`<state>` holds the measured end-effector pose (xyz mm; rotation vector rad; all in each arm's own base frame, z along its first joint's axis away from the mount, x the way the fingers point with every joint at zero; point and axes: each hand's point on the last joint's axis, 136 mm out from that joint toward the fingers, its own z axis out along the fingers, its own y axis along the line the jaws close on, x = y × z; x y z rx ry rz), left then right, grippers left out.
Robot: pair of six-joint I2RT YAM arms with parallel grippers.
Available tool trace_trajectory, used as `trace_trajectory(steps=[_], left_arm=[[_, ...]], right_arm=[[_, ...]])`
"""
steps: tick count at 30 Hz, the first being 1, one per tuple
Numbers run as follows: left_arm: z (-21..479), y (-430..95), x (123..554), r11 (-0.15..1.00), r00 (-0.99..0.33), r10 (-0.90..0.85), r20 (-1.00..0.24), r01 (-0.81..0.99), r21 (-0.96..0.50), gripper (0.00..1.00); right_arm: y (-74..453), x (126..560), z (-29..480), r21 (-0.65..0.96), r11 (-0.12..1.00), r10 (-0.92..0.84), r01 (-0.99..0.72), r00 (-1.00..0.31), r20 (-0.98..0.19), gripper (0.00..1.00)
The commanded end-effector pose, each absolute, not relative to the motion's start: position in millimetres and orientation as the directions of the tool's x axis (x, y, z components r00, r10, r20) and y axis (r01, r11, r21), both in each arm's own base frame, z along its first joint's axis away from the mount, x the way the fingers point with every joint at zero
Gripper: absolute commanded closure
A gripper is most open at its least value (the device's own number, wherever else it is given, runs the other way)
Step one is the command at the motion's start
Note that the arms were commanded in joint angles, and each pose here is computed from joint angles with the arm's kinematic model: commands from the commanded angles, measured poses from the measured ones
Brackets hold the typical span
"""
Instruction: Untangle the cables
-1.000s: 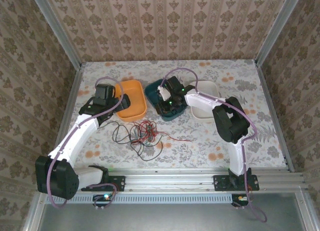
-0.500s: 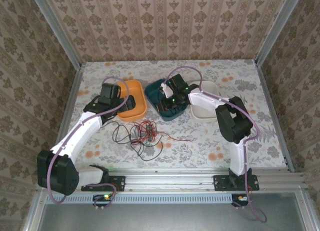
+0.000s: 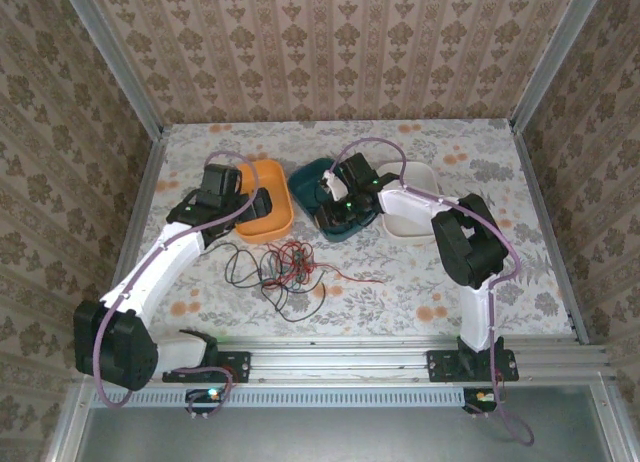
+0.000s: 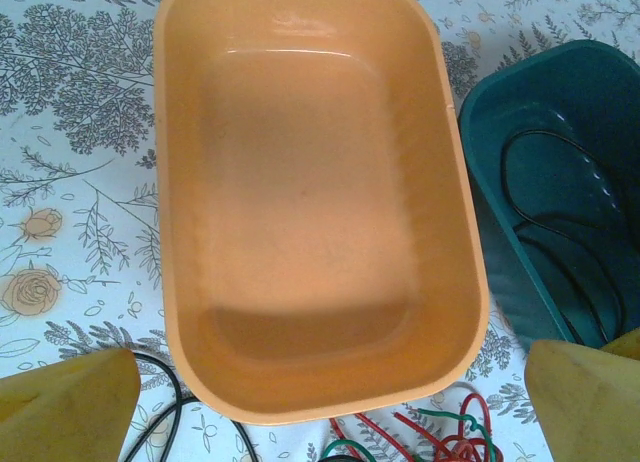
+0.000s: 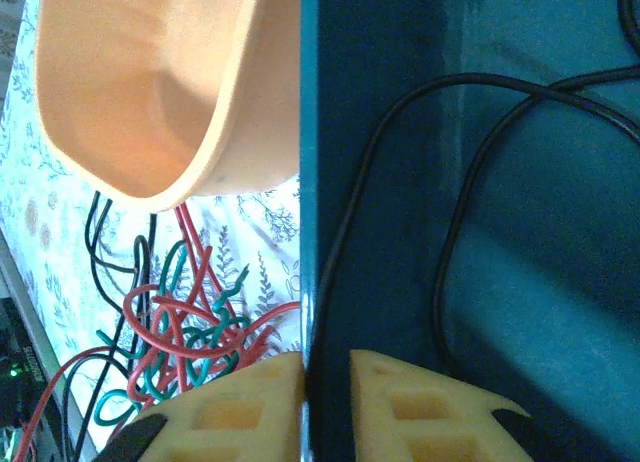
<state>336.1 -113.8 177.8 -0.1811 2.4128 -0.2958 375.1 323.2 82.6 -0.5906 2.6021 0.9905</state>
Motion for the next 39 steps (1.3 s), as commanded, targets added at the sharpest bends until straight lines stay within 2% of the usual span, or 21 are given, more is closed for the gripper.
trace_trajectory(steps=[1, 6, 13, 17, 21, 24, 26, 29, 31, 35, 39], left_arm=[[186.1, -116.6, 338.6, 0.968, -0.748, -0.188, -0.637, -0.029, -0.251, 0.0], [186.5, -122.1, 338.7, 0.967, -0.754, -0.172, -0.634, -0.006, -0.255, 0.0], [190.3, -138.9, 340.5, 0.966, -0.762, -0.121, -0.636, 0.058, -0.253, 0.0], [192.3, -146.1, 341.4, 0.965, -0.765, -0.104, -0.636, 0.077, -0.251, 0.0], [194.3, -152.1, 341.6, 0.963, -0.765, -0.096, -0.636, 0.09, -0.254, 0.0], [197.1, -154.8, 341.5, 0.961, -0.763, -0.097, -0.639, 0.094, -0.259, 0.0], [197.5, -154.9, 341.0, 0.962, -0.762, -0.098, -0.641, 0.094, -0.258, 0.0], [195.8, -154.4, 340.4, 0.962, -0.764, -0.103, -0.637, 0.087, -0.26, 0.0], [193.6, -154.0, 339.9, 0.962, -0.768, -0.108, -0.632, 0.08, -0.262, 0.0], [191.3, -148.4, 339.8, 0.967, -0.77, -0.125, -0.625, 0.047, -0.252, 0.0], [182.5, -141.5, 340.1, 0.964, -0.786, -0.158, -0.597, 0.007, -0.265, 0.0]], right_arm=[[319.0, 371.4, 91.6, 0.571, 0.675, -0.258, -0.467, -0.875, -0.41, 0.85], [319.0, 375.2, 101.4, 0.601, 0.656, -0.222, -0.456, -0.878, -0.425, 0.92], [304.7, 399.1, 116.0, 0.629, 0.665, -0.117, -0.403, -0.888, -0.445, 0.93], [286.6, 420.0, 98.2, 0.534, 0.765, -0.105, -0.361, -0.887, -0.449, 0.92], [268.0, 435.8, 64.7, 0.389, 0.873, -0.135, -0.295, -0.911, -0.389, 0.91], [262.3, 437.1, 51.1, 0.285, 0.908, -0.19, -0.307, -0.909, -0.372, 0.87], [259.5, 431.2, 49.0, 0.236, 0.918, -0.223, -0.32, -0.905, -0.362, 0.79], [258.4, 429.1, 61.7, 0.205, 0.918, -0.237, -0.338, -0.886, -0.399, 0.66], [257.0, 431.2, 80.0, 0.195, 0.918, -0.225, -0.344, -0.86, -0.457, 0.61], [247.4, 431.5, 119.7, 0.174, 0.927, -0.184, -0.332, -0.806, -0.563, 0.56], [228.1, 426.1, 143.1, 0.115, 0.946, -0.173, -0.303, -0.772, -0.612, 0.55]])
